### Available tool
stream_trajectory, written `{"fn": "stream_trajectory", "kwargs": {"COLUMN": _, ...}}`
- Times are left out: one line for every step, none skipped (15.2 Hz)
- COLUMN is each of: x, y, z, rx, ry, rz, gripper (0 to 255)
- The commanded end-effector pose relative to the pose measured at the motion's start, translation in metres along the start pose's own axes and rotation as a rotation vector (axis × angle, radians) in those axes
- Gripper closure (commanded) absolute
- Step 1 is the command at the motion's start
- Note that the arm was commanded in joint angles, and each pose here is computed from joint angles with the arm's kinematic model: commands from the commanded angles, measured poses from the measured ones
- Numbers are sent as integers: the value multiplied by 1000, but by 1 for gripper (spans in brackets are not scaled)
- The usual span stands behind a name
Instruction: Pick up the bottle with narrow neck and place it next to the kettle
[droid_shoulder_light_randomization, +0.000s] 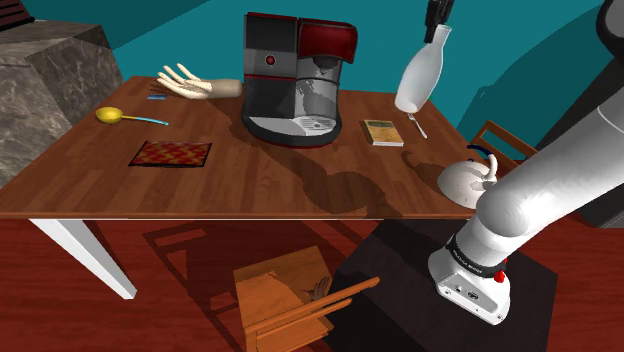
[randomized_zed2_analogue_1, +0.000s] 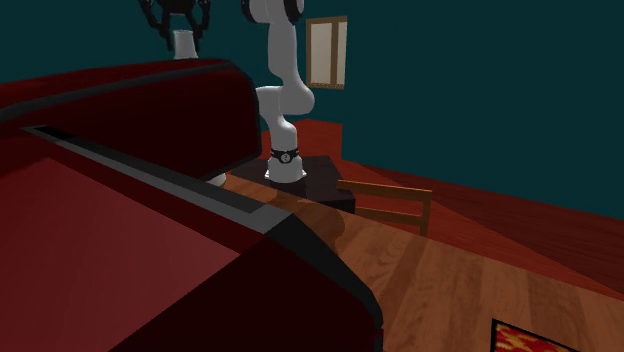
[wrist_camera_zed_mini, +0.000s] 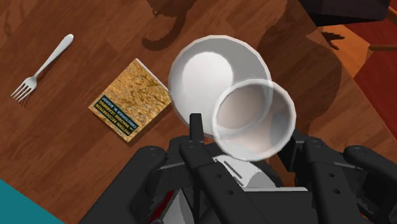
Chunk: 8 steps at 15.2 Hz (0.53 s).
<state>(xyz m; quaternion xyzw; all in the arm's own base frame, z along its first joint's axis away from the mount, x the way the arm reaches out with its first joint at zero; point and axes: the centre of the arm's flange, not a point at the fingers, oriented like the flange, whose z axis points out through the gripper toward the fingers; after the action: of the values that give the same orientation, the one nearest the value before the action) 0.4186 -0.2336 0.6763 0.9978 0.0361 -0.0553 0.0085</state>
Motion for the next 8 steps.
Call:
{"fn": "stream_trajectory", "kwargs": {"x": -11, "y": 26, "z": 1, "rx": -1, "ry": 0, "rz": -1, "gripper": 255}}
{"fn": "stream_trajectory", "kwargs": {"x": -17, "y": 38, "z": 2, "rx": -1, "ry": 0, "rz": -1, "gripper": 255}}
{"fn": "stream_trajectory", "kwargs": {"x": -23, "y": 50, "z": 2, "rx": -1, "ry": 0, "rz": -1, "gripper": 255}}
{"fn": "stream_trajectory", "kwargs": {"x": -29, "y": 62, "z": 3, "rx": -1, "ry": 0, "rz": -1, "gripper": 255}}
{"fn": "stream_trajectory", "kwargs": {"x": -34, "y": 74, "z": 4, "rx": -1, "ry": 0, "rz": -1, "gripper": 255}}
{"fn": "stream_trajectory", "kwargs": {"x": -40, "y": 86, "z": 5, "rx": -1, "ry": 0, "rz": -1, "gripper": 255}}
{"fn": "stream_trajectory", "kwargs": {"x": -46, "y": 98, "z": 5, "rx": -1, "ry": 0, "rz": -1, "gripper": 255}}
{"fn": "stream_trajectory", "kwargs": {"x": -52, "y": 109, "z": 6, "rx": -1, "ry": 0, "rz": -1, "gripper": 255}}
